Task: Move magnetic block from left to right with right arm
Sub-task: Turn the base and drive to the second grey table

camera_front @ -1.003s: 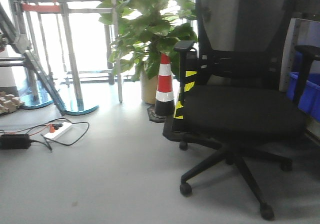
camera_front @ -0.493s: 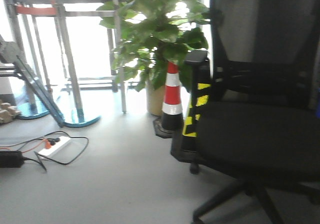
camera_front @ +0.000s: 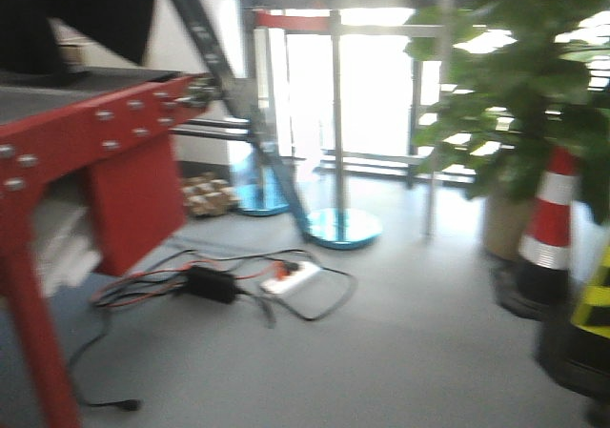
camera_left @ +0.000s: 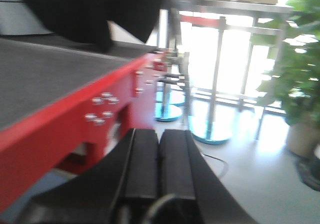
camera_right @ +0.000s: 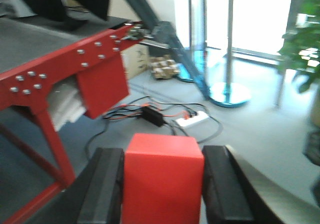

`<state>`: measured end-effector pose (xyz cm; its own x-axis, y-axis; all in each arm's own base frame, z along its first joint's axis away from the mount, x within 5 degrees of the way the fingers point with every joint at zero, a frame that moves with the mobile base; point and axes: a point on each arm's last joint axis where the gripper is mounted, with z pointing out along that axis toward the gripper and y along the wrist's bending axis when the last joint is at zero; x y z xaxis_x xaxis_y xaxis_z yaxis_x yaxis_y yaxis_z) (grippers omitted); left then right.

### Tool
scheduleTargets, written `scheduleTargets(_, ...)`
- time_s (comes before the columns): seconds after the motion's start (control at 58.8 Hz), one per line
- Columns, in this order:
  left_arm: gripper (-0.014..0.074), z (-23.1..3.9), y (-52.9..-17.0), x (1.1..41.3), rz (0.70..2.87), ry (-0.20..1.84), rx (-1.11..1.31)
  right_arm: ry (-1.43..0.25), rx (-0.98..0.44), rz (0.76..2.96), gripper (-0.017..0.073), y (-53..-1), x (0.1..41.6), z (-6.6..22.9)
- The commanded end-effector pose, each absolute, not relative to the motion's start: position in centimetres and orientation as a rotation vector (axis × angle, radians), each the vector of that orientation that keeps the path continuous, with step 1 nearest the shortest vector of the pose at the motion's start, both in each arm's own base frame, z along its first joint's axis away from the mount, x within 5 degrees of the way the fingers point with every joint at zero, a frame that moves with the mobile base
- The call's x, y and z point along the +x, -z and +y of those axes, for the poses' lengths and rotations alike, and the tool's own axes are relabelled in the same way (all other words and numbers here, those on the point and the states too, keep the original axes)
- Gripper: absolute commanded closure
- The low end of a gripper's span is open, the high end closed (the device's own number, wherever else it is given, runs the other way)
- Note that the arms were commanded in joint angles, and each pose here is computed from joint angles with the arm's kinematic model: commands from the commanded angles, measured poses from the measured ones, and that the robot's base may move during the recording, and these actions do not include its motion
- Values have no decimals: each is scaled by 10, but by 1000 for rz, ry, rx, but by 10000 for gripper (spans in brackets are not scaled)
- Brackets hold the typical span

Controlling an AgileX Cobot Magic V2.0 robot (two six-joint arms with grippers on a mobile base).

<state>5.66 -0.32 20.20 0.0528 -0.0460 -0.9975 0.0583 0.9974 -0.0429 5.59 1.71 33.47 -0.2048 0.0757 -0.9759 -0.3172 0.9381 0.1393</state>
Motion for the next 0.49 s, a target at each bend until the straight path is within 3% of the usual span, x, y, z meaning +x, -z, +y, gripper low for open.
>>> scheduleTargets(0.0,710,-3,-208,55,1425,85,6,-364,-191,1634,388,-351,56,18)
scheduleTargets(0.476,710,-3,-208,55,1425,85,6,-364,-191,1634,388,-351,56,18)
